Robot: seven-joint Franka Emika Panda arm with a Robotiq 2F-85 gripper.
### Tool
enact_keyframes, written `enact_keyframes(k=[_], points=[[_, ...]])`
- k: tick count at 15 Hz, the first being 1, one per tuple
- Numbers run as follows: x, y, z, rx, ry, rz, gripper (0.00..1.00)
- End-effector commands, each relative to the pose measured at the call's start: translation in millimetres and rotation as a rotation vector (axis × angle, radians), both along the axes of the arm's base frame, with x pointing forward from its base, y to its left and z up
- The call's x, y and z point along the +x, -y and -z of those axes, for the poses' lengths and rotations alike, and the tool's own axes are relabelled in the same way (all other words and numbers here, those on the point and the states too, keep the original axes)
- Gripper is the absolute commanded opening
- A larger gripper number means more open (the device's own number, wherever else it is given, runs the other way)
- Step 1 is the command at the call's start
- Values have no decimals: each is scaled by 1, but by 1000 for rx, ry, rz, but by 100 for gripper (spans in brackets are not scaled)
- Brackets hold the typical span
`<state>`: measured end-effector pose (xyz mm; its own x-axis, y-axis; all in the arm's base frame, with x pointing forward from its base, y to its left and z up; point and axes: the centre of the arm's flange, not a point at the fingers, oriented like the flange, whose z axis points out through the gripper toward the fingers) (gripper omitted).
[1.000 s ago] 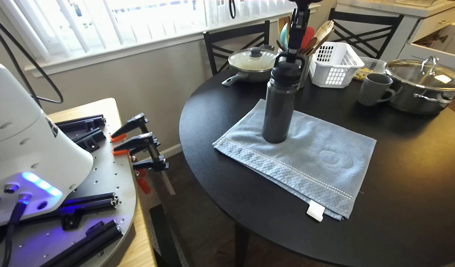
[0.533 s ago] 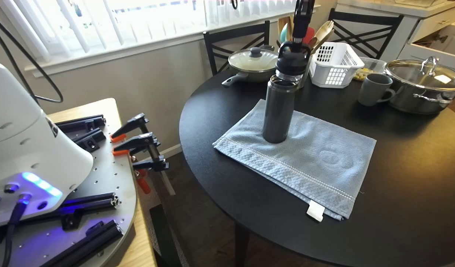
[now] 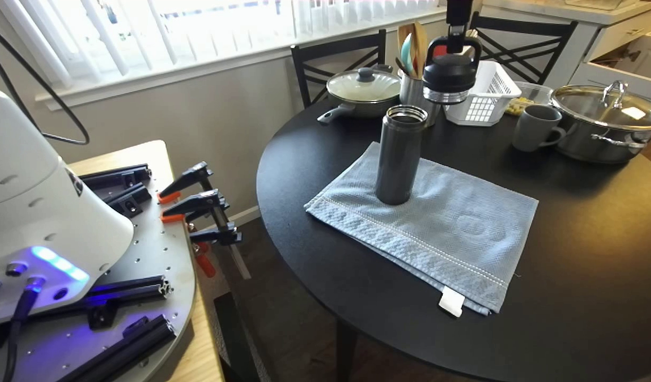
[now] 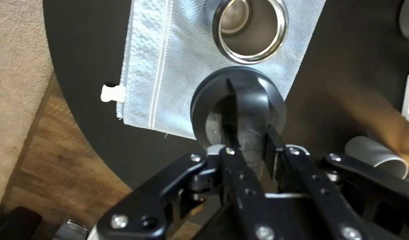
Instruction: Place the flask lid on the towel
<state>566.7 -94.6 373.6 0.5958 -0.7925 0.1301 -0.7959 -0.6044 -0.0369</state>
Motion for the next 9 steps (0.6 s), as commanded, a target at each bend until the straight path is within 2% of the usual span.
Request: enact_keyframes(k=[1,5,9], points=[[-8,20,25,-62,-44,123,6],[-16,49,73,-78,-125,281,6],[-22,73,114,-113,-173,426,6]])
